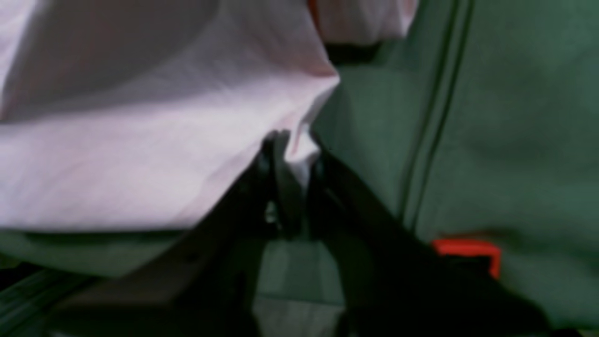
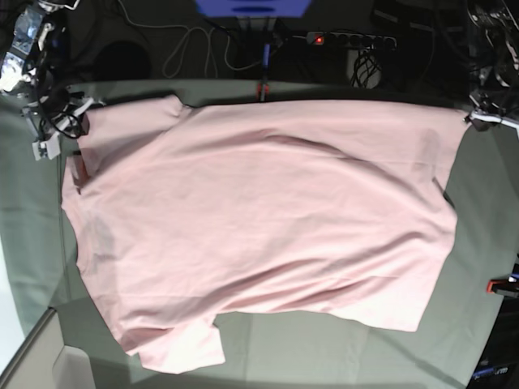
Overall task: Layout the t-shirt on the table in an organized manner, then fold the t-shirt properly
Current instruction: 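Pull the shirt edge taut between both grippers and lay it down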
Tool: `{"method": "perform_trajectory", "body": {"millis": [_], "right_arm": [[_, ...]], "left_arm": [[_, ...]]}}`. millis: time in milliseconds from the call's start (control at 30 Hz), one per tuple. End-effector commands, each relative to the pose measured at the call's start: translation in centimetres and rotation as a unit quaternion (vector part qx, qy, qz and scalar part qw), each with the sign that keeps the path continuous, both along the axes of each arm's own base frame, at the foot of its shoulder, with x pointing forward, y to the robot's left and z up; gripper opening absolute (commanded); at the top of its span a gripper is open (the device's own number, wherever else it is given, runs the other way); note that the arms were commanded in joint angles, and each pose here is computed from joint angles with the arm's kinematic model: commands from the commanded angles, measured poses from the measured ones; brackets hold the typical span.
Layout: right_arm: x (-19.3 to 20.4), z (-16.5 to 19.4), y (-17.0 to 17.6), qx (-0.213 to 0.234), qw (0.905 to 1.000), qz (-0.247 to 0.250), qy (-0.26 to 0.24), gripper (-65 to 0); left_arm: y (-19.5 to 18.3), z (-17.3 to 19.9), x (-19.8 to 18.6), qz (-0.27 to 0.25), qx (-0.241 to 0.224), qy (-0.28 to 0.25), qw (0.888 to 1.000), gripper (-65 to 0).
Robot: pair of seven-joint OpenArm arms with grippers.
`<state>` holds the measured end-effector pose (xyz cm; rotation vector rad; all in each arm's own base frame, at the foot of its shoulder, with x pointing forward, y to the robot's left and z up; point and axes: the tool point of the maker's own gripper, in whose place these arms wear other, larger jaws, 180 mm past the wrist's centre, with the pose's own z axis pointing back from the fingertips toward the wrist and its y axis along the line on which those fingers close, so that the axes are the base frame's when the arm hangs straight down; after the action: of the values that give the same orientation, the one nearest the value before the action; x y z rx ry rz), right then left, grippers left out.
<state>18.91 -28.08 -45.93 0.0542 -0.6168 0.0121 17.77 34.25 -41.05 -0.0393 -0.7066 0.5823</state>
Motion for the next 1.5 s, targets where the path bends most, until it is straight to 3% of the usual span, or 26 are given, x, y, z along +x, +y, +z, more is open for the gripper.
{"method": "perform_trajectory", "body": {"millis": [0,333,600,800,1000,1467], "right_arm": [[0.1,1.6,-1.3,-0.016,0.9996,-0.003,-0.023,-65.0],[-1.8,8.1,0.1,-0.068,0.993,-0.025,-0.094,-65.0],[-3.5,10.9,-0.2,-0.097,0.9879,-0.047,-0.111,-65.0],[-6.1,11.3,-0.3,-0.069,0.9876,-0.083,-0.114,-65.0],[-9.1,9.9,1.0,-0.044,0.9909,-0.1,-0.079,-65.0],[-10.9,7.3,7.9,0.031,0.9989,-0.024,-0.028,-65.0]], "left_arm": [[0.7,1.1,0.6,-0.001,0.012,-0.018,1.0,-64.9],[0.7,4.3,1.1,-0.018,0.047,-0.043,0.998,-64.9],[1.6,8.5,1.1,0.004,0.086,-0.089,0.992,-64.9],[0.8,8.4,0.7,-0.006,0.07,-0.072,0.995,-64.9],[0.6,8.3,0.7,-0.007,0.062,-0.073,0.995,-64.9],[0.6,8.4,0.9,-0.008,0.062,-0.076,0.995,-64.9]]}}
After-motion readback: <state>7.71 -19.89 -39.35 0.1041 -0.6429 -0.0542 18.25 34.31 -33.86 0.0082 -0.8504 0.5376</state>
